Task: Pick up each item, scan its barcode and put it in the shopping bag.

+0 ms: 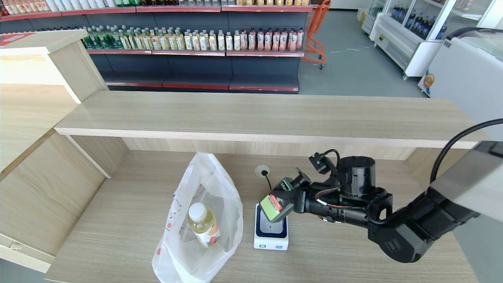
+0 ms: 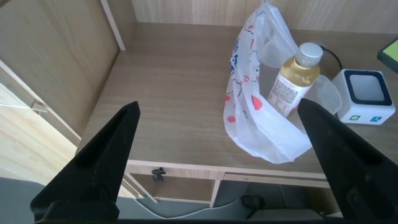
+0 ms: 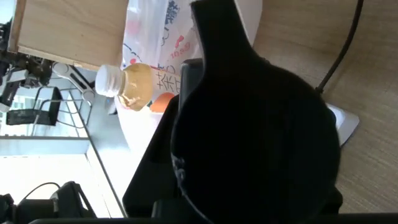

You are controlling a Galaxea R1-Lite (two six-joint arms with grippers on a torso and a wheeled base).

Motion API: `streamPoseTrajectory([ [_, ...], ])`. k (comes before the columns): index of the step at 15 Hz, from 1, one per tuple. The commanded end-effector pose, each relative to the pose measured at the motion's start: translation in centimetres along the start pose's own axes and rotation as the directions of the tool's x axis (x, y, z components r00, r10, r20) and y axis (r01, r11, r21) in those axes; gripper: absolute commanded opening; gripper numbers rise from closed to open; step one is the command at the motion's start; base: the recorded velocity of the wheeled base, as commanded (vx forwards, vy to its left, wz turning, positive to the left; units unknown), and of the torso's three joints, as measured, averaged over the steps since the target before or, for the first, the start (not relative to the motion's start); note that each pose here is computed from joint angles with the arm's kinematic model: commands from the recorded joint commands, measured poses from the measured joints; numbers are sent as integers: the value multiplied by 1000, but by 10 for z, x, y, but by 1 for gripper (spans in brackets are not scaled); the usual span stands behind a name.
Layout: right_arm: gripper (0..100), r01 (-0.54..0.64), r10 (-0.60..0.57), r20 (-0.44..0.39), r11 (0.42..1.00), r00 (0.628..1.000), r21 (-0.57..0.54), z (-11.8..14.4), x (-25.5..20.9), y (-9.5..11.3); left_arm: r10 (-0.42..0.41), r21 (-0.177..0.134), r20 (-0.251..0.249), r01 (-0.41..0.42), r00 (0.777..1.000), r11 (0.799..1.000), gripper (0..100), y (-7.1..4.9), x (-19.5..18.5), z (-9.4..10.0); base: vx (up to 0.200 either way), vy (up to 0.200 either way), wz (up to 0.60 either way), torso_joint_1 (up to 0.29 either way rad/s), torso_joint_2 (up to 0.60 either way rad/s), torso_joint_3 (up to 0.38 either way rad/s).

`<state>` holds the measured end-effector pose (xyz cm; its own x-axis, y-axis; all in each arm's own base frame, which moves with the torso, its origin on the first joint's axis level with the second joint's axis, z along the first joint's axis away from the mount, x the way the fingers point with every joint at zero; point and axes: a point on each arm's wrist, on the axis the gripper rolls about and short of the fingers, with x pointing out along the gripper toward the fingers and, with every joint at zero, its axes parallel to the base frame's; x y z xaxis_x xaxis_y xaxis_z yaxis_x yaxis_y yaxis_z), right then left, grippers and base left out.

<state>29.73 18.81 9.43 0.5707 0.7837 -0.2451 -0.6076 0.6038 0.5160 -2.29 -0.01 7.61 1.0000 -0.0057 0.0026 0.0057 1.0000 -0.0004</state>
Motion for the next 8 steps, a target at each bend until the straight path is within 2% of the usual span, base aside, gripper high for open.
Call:
streamPoseTrajectory([
  [1,0,-16,21,95,998,995,-60,38,-42,27,0,-1,1,0,1000,1000,100,0,0,0,0,0,0,0,0,0],
  [2,0,44,-29,99,988,995,-148,41,-58,19,0,-1,1,0,1000,1000,100,0,0,0,0,200,0,7,2,7],
  [3,0,74,-56,107,982,993,-175,42,-66,12,0,-3,1,0,1000,1000,100,0,0,0,0,200,0,-2,2,2],
  [8,0,108,-96,99,986,990,-125,48,-87,15,0,-3,1,0,1000,1000,100,0,0,0,0,200,0,0,4,4],
])
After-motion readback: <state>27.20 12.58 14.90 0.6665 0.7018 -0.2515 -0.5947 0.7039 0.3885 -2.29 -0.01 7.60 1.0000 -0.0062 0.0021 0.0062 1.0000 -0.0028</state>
